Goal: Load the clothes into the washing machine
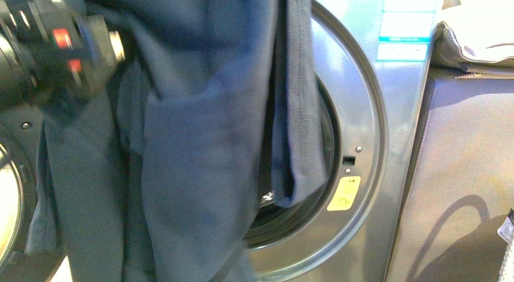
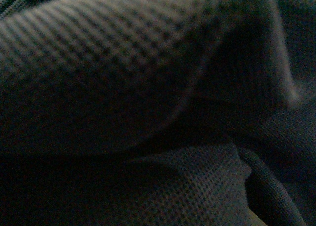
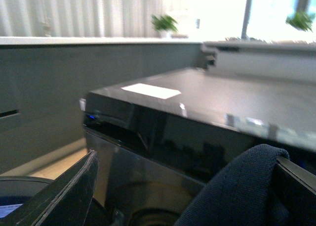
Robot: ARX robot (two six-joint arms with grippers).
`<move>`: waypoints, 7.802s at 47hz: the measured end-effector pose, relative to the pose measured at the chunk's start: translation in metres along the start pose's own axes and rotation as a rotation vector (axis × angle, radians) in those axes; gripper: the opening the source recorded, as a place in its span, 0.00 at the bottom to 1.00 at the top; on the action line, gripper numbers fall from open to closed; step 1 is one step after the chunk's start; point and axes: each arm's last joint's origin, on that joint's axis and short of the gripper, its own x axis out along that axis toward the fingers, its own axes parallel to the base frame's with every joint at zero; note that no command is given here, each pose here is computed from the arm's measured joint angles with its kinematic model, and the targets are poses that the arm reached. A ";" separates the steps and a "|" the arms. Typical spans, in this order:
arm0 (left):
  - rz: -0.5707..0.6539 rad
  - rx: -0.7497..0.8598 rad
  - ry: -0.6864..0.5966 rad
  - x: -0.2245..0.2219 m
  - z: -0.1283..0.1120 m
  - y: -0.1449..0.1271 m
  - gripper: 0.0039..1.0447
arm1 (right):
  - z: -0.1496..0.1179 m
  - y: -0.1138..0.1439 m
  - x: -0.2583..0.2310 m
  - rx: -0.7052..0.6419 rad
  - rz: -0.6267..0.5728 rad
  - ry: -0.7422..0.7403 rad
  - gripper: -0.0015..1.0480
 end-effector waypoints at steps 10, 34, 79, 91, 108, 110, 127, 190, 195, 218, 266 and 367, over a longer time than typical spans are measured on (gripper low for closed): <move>-0.002 -0.006 -0.001 0.002 0.002 0.000 0.06 | 0.002 0.008 -0.023 0.147 -0.312 0.158 0.92; 0.195 0.025 0.102 0.057 -0.018 0.014 0.06 | -0.011 0.046 -0.120 0.339 -0.252 0.131 0.92; 0.179 -0.014 0.196 0.099 -0.060 -0.022 0.06 | -0.025 0.058 -0.151 0.363 -0.384 -0.028 0.92; 0.208 0.029 0.208 0.119 -0.078 -0.021 0.06 | -0.035 0.022 -0.177 0.235 -0.556 -0.002 0.92; 0.230 0.038 0.229 0.135 -0.092 -0.010 0.06 | -0.059 -0.027 -0.214 0.115 -0.703 0.091 0.92; 0.232 0.038 0.234 0.138 -0.095 -0.009 0.06 | -0.064 -0.032 -0.219 0.106 -0.700 0.110 0.92; 0.246 0.043 0.284 0.162 -0.123 -0.004 0.06 | -0.149 -0.060 -0.257 0.009 -0.522 0.196 0.54; 0.403 0.130 0.328 0.262 -0.216 0.048 0.06 | -0.289 -0.089 -0.307 -0.013 -0.550 0.217 0.02; 0.429 0.144 0.316 0.274 -0.217 0.058 0.06 | -0.292 -0.089 -0.308 -0.012 -0.550 0.218 0.02; 0.462 0.152 0.327 0.296 -0.229 0.080 0.06 | -0.303 -0.089 -0.310 -0.013 -0.550 0.216 0.02; 0.604 0.237 -0.028 0.300 -0.190 0.083 0.06 | -0.303 -0.089 -0.310 -0.013 -0.550 0.216 0.02; 0.242 0.039 0.472 0.155 -0.130 0.032 0.94 | -0.303 -0.089 -0.310 -0.013 -0.550 0.216 0.02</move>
